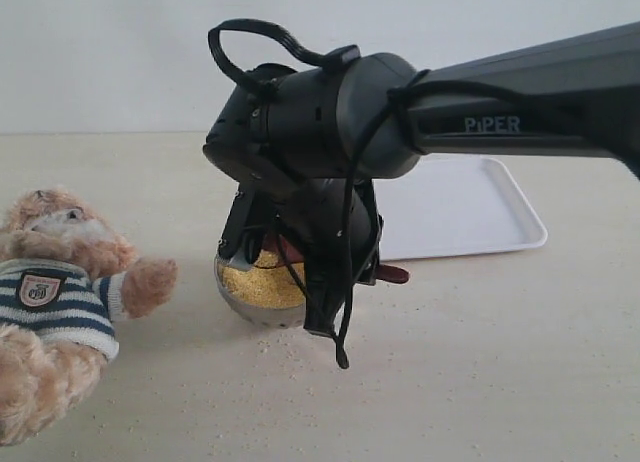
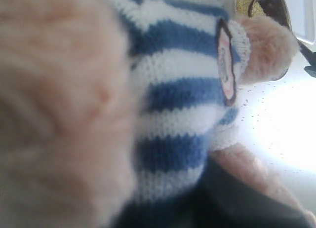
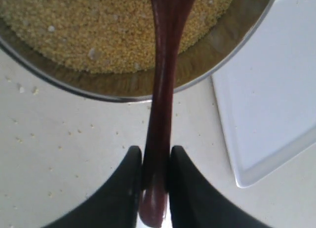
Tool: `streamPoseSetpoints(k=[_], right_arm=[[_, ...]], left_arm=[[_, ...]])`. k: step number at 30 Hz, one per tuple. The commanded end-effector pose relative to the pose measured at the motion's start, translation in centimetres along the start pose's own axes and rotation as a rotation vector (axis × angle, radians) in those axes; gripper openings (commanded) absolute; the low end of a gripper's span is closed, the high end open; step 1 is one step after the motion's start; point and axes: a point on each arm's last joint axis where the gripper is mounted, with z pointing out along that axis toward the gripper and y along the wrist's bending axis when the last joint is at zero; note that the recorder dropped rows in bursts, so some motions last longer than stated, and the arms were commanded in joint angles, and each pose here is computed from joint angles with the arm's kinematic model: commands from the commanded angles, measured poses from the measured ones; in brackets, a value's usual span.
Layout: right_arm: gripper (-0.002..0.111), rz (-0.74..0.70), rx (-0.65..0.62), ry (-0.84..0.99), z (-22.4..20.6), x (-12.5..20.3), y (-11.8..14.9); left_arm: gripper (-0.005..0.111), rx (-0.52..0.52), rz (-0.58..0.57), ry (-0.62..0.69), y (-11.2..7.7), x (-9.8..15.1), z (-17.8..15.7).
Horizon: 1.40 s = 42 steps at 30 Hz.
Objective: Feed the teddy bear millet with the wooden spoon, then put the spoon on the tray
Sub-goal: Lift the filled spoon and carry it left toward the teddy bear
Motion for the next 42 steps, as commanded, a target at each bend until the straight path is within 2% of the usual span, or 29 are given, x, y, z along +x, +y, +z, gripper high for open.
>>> streamPoseSetpoints(k=[1, 5, 8, 17, 30, 42], right_arm=[[0.000, 0.016, -0.009, -0.016, -0.7, 0.4, -0.5], [0.000, 0.068, -0.043, -0.010, -0.2, 0.8, -1.1], [0.000, 0.099, -0.119, -0.032, -0.4, 1.1, -1.3], [0.000, 0.190, -0.175, -0.065, -1.0, 2.5, -2.9], [0.000, 0.236, -0.236, -0.114, -2.5, 2.8, -2.7], [0.000, 0.268, -0.390, -0.214, -4.9, 2.9, -1.8]], left_arm=[[0.008, 0.015, -0.010, -0.016, -0.2, 0.0, -0.1], [0.008, 0.015, -0.010, -0.016, -0.2, 0.0, -0.1], [0.008, 0.015, -0.010, -0.016, -0.2, 0.0, -0.1], [0.008, 0.015, -0.010, -0.016, -0.2, 0.0, -0.1], [0.008, 0.013, -0.010, -0.017, -0.2, 0.0, -0.1], [0.008, 0.015, -0.010, -0.015, -0.2, 0.0, -0.1]])
